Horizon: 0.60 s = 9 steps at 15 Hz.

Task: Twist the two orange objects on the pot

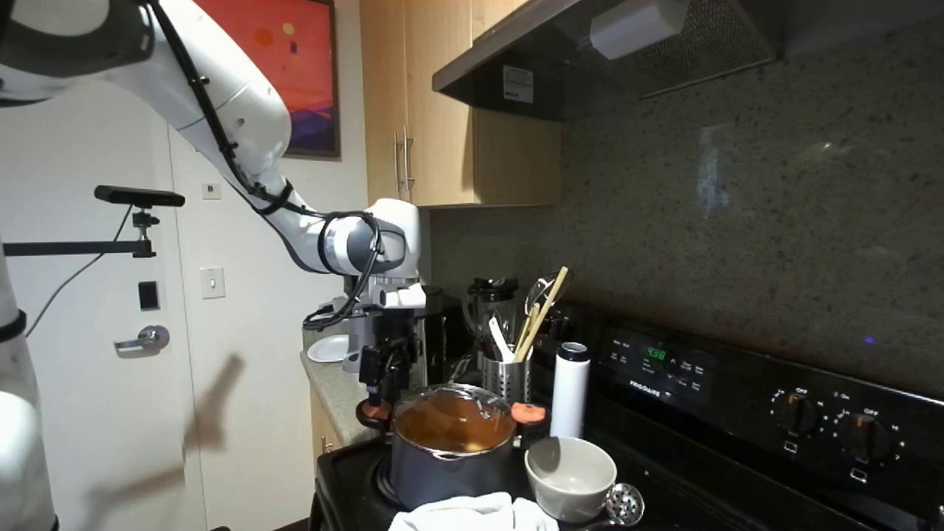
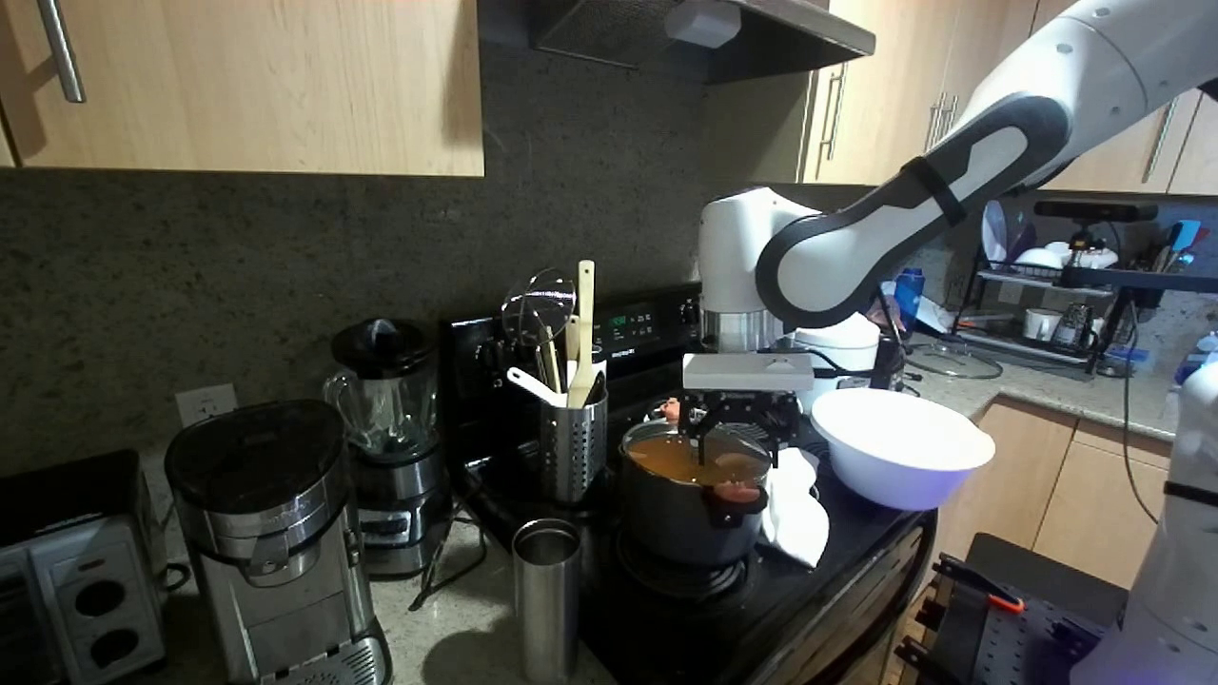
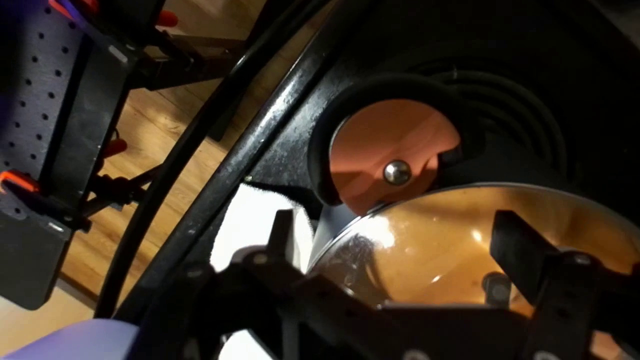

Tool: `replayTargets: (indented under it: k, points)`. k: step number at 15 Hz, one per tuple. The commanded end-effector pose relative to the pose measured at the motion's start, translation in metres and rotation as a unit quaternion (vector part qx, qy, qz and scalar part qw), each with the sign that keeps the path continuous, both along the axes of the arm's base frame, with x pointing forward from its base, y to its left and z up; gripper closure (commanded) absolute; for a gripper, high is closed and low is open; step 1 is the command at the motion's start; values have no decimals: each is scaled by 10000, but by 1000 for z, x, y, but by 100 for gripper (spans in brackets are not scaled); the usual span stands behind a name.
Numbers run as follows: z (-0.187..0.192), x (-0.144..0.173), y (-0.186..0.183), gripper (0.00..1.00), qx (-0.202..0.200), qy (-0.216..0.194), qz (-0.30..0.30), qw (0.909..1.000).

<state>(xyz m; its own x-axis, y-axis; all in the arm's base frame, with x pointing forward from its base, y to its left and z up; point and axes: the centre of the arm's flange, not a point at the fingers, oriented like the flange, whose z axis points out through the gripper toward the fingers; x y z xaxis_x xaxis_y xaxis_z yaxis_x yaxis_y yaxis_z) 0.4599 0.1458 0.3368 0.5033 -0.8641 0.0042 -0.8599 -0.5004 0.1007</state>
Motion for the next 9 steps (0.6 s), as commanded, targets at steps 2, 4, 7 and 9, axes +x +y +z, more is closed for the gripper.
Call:
replayTargets:
  k: [2,4,7,9]
  points:
    - [7,-14,4,0,316,310,345,9984]
    - [-4,-6,6,0,193,175,150,9995]
    - [0,-8,8,0,185,149,206,9995]
    - [2,-11,8,0,158,71,6,9998]
